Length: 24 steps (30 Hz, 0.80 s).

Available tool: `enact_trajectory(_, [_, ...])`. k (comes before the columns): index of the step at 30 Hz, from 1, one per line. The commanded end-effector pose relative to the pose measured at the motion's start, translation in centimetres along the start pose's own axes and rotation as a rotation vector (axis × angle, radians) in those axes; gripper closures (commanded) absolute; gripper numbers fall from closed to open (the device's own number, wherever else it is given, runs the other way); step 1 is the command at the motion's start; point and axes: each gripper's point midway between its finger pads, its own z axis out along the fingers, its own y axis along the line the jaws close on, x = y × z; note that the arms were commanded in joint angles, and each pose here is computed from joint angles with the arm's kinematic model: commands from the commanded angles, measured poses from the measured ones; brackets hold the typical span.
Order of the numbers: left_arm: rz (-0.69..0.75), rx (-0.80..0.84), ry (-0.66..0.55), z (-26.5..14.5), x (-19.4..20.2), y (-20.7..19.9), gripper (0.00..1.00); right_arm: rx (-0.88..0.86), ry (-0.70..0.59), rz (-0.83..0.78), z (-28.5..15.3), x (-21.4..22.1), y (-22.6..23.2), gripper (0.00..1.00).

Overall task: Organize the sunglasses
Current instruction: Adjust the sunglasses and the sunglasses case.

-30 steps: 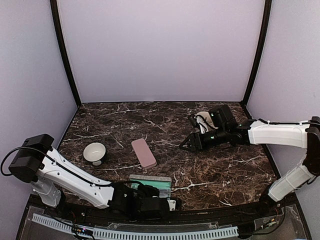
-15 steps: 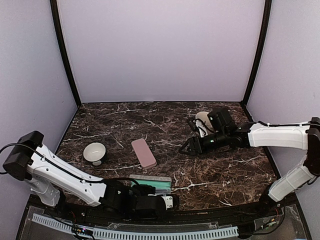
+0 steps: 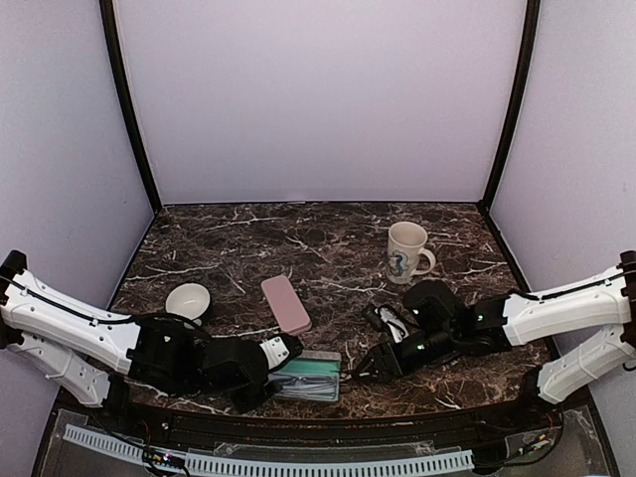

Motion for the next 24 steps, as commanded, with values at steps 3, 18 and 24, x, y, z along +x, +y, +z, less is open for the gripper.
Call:
enact_trajectory(3, [-0.151,0.012,0.058,0.4,2.1,1.3,0.56,-0.018,-0.026,0.031,2.7,0.3,1.5,0.42])
enact_trajectory(18, [-0.337,-0.006,0.093,1.9,3.9,2.5,0.54,0.013,0.006,0.008,6.3,-0.1,2.4,0.6])
enact_trajectory(24, [-0.371,-0.003,0.094,2.1,4.3,2.6,0.56,0.04,0.031,0.023,7.1,0.5,1.5,0.69])
